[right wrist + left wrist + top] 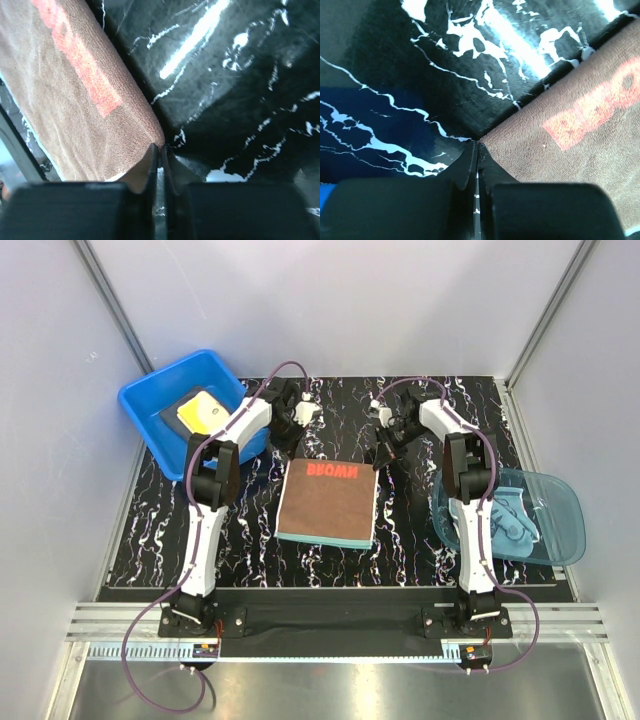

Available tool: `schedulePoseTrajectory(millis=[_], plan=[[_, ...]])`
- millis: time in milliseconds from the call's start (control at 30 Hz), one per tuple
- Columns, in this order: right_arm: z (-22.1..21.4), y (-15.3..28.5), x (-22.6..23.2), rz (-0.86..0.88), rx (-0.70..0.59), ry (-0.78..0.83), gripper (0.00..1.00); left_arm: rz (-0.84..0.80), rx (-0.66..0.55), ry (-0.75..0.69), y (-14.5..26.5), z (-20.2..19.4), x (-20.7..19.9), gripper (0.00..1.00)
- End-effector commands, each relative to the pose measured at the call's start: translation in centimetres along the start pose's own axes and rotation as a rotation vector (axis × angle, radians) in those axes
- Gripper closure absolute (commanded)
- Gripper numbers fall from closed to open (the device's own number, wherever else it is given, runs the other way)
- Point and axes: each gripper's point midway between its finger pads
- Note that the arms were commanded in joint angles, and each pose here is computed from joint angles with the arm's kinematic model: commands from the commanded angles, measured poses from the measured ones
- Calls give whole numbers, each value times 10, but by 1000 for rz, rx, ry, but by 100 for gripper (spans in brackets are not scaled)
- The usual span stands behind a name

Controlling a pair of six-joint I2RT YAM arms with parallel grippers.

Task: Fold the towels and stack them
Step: Fold the towel

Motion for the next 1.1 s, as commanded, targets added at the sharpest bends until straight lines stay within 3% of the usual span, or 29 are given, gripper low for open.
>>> schedulePoseTrajectory(millis=[0, 200, 500, 667, 767, 933, 967, 1067], plan=[[2, 12, -17, -23, -28, 3, 97, -57, -55, 13, 8, 18, -9, 100], [20, 33, -43, -124, -46, 87, 100, -19, -231, 55, 18, 65, -6, 100], [28, 51, -62, -260, -47, 219, 100, 64, -345, 21, 40, 93, 6, 100], [36, 53, -49, -226, -93, 244, 99, 59, -374, 5, 45, 96, 3, 100], [34, 49, -46, -200, -89, 223, 98, 30, -341, 8, 40, 92, 0, 84], [39, 45, -44, -173, -122, 228, 96, -51, -270, 42, 25, 81, -10, 72], [44, 45, -46, -173, -134, 232, 97, -57, -257, 46, 20, 77, -10, 65], [52, 42, -46, -151, -156, 236, 98, -71, -234, 46, 16, 71, -11, 60]])
Point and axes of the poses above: each gripper's point midway between its finger pads, its own y axis back along the fingers, its own x axis along the line the jaws close on, z = x × y, and after that the axes turned 15 degrees about y, right-handed
